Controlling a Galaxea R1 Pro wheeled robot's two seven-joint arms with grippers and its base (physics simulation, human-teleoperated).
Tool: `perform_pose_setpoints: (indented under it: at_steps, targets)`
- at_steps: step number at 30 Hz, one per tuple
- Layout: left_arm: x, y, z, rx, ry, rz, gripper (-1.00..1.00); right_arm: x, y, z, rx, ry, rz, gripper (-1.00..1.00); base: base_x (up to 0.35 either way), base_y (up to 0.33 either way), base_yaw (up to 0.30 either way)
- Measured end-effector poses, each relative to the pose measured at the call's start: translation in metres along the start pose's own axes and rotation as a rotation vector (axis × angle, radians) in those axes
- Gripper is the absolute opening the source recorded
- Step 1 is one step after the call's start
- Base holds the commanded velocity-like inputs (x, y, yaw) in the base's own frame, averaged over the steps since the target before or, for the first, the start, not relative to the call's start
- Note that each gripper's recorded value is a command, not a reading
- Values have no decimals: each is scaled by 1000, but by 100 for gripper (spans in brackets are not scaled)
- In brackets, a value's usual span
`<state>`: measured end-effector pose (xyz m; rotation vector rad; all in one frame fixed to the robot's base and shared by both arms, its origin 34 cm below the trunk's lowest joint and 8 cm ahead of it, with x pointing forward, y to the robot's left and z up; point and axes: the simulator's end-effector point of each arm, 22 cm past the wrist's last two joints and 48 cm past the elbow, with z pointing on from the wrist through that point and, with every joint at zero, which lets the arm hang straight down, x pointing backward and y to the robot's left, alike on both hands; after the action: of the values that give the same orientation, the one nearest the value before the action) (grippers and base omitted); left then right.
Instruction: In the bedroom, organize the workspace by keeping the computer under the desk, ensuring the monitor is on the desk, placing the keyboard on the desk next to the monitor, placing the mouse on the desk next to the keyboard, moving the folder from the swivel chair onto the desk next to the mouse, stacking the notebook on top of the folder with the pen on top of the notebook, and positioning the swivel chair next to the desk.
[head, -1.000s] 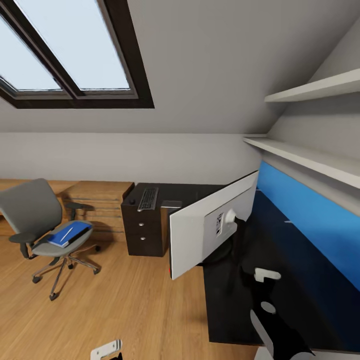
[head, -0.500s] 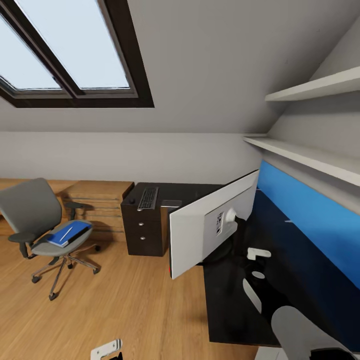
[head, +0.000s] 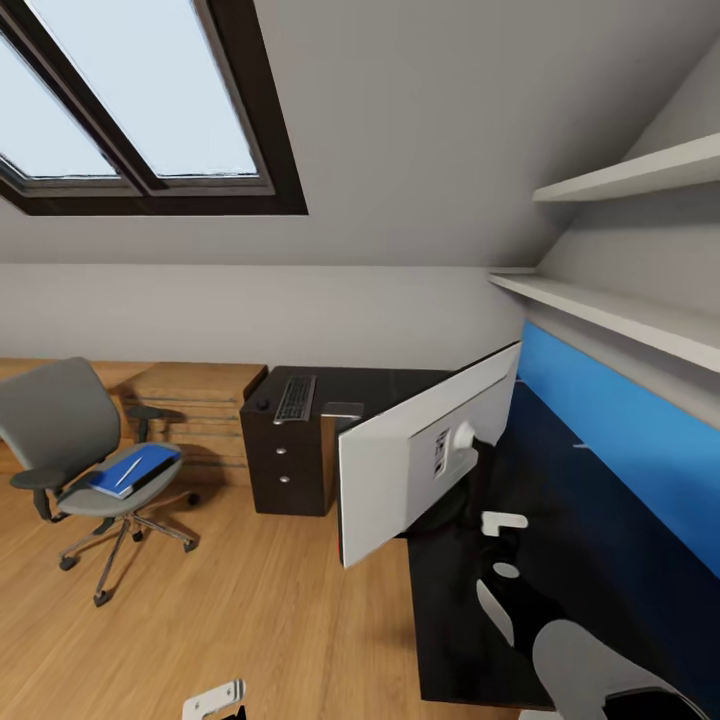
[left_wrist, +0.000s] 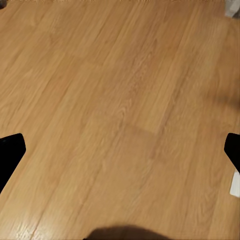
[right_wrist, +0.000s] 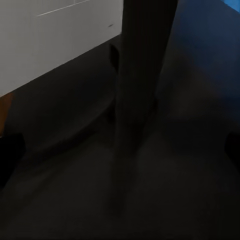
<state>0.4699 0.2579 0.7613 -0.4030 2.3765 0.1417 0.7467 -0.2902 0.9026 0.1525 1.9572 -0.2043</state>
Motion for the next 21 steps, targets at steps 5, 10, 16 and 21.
perform_pose_setpoints:
  at_steps: [5, 10, 16, 21]
  targets:
    - [0, 0, 0, -1, 1, 1, 100, -1, 0, 0, -1, -12, -4, 100, 52, 0, 0]
    - [1, 0, 0, -1, 2, 1, 100, -1, -2, 0, 3, -13, 0, 100, 39, 0, 0]
    - [1, 0, 0, 0, 2, 1, 100, -1, -4, 0, 6, -13, 1, 100, 55, 0, 0]
    - [1, 0, 0, 0, 3, 1, 100, 0, -4, 1, 7, -13, 1, 100, 14, 0, 0]
